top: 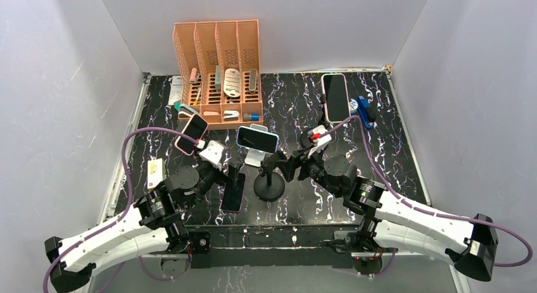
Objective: Remove the phone from the phone stand
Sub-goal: Pick up the phone stand at the center of the board.
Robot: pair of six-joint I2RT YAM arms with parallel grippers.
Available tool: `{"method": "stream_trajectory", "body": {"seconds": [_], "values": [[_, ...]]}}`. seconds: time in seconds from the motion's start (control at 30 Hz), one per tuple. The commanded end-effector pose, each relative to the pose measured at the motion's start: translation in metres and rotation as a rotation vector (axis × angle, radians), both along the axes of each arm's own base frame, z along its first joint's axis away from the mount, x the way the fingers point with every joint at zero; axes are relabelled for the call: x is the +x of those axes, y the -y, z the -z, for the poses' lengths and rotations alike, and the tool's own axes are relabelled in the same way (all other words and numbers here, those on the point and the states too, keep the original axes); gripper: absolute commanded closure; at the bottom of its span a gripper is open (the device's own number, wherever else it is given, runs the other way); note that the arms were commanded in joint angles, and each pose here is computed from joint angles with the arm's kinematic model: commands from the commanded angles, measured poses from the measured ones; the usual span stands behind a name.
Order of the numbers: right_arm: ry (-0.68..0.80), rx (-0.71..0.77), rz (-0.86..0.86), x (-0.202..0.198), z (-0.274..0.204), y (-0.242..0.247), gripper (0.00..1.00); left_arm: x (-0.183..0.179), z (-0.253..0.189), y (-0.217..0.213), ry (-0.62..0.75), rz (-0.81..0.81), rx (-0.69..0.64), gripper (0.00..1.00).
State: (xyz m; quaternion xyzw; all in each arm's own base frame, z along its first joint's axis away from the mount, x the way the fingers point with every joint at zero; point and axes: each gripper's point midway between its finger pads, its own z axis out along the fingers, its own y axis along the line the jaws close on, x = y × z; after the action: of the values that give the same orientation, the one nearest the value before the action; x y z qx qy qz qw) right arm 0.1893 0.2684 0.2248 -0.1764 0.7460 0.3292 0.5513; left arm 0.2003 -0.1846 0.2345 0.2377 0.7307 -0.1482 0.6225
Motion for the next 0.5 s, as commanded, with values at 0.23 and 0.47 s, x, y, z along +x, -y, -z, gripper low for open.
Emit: {"method": "stream_trajectory", "body": {"seconds": [0.23, 0.47], "values": [[0.079, 0.098, -0.018, 0.0053, -0.0340, -0.0042, 0.31, -0.0022, -0.0134, 0.0037, 0.010, 0.021, -0.033, 0.25], [0.080, 0.102, -0.015, 0.0064, -0.0319, -0.0034, 0.36, -0.0040, -0.0133, 0.0064, 0.001, 0.036, -0.040, 0.25]]}}
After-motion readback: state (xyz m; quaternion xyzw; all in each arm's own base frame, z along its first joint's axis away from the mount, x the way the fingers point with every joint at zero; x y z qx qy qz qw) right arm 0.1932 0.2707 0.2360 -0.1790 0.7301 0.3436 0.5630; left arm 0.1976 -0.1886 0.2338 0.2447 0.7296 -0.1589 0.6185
